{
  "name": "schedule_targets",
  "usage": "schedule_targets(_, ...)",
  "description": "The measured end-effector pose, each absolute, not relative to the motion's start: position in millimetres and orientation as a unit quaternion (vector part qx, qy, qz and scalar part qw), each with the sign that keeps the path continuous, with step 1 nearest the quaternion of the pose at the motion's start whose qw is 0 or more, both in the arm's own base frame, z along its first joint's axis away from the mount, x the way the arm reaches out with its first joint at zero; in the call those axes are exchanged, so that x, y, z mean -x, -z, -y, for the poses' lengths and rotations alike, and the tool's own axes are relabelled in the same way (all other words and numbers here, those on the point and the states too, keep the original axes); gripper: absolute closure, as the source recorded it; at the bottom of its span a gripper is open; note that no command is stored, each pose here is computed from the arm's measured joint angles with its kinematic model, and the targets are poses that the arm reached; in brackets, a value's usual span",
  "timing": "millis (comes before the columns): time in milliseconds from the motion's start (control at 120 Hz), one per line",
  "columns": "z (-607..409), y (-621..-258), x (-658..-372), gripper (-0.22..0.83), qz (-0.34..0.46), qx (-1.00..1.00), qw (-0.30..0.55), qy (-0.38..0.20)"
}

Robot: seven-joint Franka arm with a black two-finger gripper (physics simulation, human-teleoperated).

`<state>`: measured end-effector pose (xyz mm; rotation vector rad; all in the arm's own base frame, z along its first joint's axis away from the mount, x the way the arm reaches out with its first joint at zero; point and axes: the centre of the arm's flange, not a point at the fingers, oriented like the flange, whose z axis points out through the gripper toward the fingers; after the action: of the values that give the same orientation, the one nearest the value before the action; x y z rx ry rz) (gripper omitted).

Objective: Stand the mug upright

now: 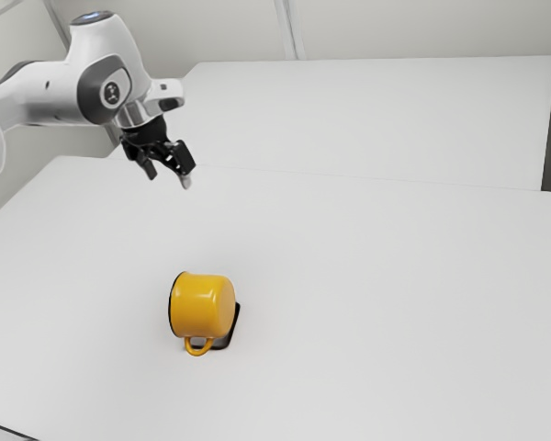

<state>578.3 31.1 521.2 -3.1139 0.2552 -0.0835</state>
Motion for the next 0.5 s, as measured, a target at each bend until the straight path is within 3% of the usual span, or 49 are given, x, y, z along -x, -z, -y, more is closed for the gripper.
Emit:
schedule_targets(133, -38.9, -501.1, -557.1, 0.0, -0.074, 0.997, -0.001, 0.013)
schedule_targets(300, -48.9, -462.5, -527.0, 0.0, -0.03, 0.995, -0.093, 0.012)
schedule_targets(500, -75.5, -419.4, -522.3, 0.0, 0.014, 0.983, -0.184, 0.011)
